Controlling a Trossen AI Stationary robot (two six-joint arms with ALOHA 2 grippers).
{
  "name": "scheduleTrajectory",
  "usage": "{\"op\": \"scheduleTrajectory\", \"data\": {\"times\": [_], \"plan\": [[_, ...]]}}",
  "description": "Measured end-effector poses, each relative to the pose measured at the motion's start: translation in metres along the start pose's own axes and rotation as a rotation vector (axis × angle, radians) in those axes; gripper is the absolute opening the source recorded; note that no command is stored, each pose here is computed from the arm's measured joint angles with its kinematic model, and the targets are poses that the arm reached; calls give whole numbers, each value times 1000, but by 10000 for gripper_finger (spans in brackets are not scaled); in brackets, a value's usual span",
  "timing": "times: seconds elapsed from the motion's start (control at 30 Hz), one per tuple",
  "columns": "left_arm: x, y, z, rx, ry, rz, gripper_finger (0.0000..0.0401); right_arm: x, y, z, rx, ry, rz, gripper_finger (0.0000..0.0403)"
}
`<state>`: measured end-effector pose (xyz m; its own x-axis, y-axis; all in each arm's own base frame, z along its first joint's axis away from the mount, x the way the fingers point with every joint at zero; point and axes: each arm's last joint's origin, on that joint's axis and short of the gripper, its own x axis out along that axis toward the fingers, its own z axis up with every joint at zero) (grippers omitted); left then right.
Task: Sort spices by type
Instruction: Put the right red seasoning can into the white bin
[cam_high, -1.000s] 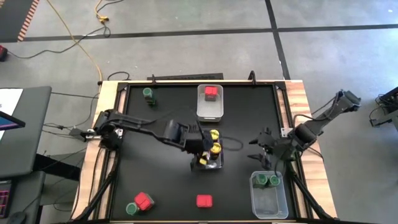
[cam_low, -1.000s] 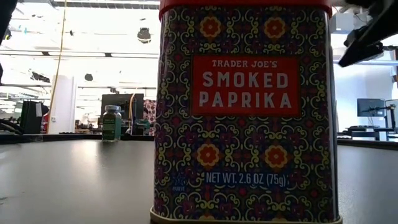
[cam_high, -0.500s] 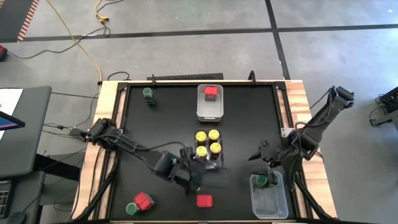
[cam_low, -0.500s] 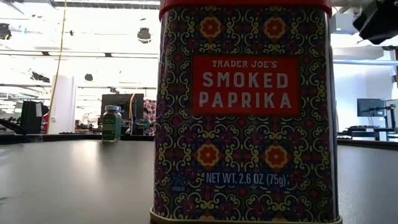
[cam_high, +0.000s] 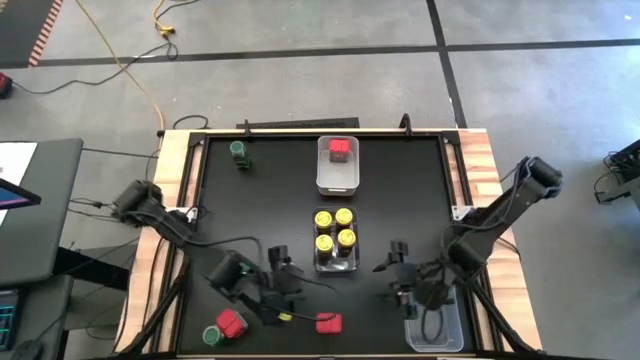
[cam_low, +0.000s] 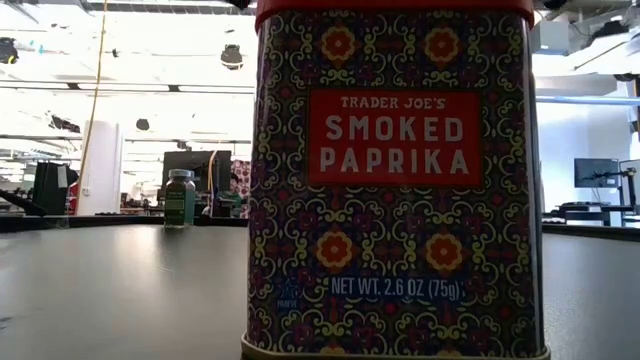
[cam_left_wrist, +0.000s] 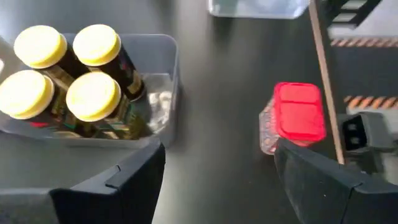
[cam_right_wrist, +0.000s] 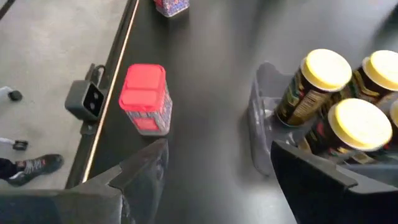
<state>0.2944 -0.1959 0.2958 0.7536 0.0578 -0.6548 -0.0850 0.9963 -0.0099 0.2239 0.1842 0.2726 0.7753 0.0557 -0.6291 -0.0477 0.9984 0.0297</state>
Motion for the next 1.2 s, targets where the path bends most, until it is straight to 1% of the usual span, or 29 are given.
{"op": "scheduleTrajectory", "data": {"times": [0.1, 0.17, 0.27, 0.37, 0.47, 0.57, 0.67, 0.83, 0.97, 1.13, 1.2], "plan": [[-10, 8, -21, -32, -73, -75, 290, 10, 8, 9, 26, -2, -6, 311], [-14, 15, -35, -46, -97, -122, 290, 17, 11, 11, 47, 6, -12, 311], [-20, 23, -51, -62, -122, -181, 290, 28, 15, 14, 25, 8, -21, 311], [-24, 30, -63, -62, -123, -208, 290, 40, 19, 16, 33, 0, -25, 314], [-24, 33, -72, -39, -104, -205, 290, 53, 25, 19, 28, -14, -24, 329], [-23, 36, -77, -15, -95, -209, 290, 63, 31, 21, -6, -21, -21, 351], [-21, 36, -81, 14, -76, -207, 290, 72, 37, 23, -11, -34, -14, 367], [-21, 37, -81, 40, -77, -207, 290, 84, 41, 18, 90, -12, -18, 374], [-21, 37, -81, 52, -76, -205, 290, 98, 47, 16, 144, -38, 26, 373], [-21, 37, -82, 62, -71, -202, 290, 111, 56, 17, 65, -103, 72, 373], [-21, 37, -82, 65, -68, -200, 290, 114, 59, 20, 62, -110, 75, 373]]}}
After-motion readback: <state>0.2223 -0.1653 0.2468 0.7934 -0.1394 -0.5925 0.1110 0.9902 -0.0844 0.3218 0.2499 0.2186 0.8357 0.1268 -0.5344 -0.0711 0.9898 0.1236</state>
